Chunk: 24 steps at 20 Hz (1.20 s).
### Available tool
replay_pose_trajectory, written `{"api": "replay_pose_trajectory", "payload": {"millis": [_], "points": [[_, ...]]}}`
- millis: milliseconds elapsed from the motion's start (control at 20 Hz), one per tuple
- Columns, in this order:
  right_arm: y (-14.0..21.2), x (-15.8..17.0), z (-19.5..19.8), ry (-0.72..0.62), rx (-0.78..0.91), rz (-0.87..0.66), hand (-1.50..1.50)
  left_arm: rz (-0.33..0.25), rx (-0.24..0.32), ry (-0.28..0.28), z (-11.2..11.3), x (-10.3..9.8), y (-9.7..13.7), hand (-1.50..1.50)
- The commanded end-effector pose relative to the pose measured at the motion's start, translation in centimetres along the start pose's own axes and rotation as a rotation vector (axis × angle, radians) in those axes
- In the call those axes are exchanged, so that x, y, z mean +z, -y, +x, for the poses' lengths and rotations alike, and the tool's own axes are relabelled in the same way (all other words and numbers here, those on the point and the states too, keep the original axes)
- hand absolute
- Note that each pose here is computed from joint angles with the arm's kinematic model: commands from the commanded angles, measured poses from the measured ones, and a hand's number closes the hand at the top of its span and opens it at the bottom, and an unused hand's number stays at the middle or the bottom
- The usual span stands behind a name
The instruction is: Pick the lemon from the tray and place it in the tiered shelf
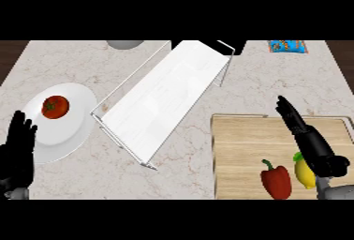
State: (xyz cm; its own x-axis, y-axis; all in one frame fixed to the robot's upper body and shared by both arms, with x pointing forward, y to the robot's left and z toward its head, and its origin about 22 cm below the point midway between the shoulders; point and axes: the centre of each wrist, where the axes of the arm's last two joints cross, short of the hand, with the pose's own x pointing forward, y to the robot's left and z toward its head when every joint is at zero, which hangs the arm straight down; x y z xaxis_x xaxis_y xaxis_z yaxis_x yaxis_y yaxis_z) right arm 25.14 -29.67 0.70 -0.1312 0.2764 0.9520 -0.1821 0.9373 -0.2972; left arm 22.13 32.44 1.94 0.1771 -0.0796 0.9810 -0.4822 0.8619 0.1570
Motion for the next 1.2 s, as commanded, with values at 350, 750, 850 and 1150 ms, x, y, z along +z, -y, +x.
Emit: {"api": "replay_pose_trajectory", "payload": {"millis": [350, 750, 850, 1150], "points": [[15.6, 10.5, -1.0, -0.480, 0.660, -0.858, 1.50, -0.284, -0.172, -0.062, -3.1, 2.1, 0.8, 0.00], [5.4, 13.1, 2.4, -0.293, 0.406, -0.949, -1.50, -0.565, -0.186, -0.026, -4.4, 1.9, 4.8, 0.00], [4.0, 13.3, 4.5, -0.283, 0.429, -0.885, -1.50, -0.562, -0.194, -0.025, -4.0, 1.9, 5.7, 0.00], [0.9, 13.4, 8.7, -0.507, 0.446, -0.708, -1.50, -0.606, -0.204, 0.007, -3.6, 1.5, 6.4, 0.00]]}}
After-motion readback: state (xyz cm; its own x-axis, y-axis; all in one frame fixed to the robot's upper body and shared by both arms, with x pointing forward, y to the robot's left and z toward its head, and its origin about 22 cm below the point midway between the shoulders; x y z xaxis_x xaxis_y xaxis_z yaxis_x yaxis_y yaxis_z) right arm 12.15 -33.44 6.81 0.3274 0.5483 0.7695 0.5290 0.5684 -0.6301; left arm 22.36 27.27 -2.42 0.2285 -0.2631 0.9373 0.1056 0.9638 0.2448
